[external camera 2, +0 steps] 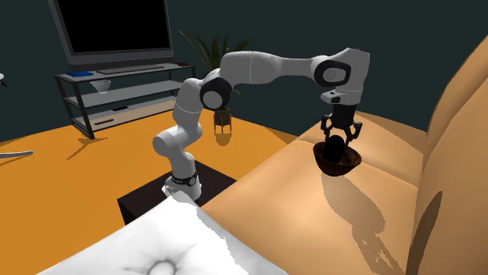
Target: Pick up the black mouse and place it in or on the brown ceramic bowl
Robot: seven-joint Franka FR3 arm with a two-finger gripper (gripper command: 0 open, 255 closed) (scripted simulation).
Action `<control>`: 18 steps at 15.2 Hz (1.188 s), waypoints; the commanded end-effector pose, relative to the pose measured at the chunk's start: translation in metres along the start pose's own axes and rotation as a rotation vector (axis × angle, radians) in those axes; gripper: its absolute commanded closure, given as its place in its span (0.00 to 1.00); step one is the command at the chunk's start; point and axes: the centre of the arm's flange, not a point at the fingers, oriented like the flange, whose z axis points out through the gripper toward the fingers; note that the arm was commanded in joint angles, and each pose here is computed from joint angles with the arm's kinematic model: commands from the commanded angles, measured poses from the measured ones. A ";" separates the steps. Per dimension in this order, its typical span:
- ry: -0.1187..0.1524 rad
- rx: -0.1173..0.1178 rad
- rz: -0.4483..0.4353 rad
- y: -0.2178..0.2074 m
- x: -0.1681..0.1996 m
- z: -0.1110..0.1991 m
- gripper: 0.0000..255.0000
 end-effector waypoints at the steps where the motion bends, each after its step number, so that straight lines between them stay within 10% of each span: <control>1: 0.000 -0.001 0.000 0.000 0.000 0.000 0.00; 18: 0.000 -0.001 0.000 0.000 0.000 -0.050 0.00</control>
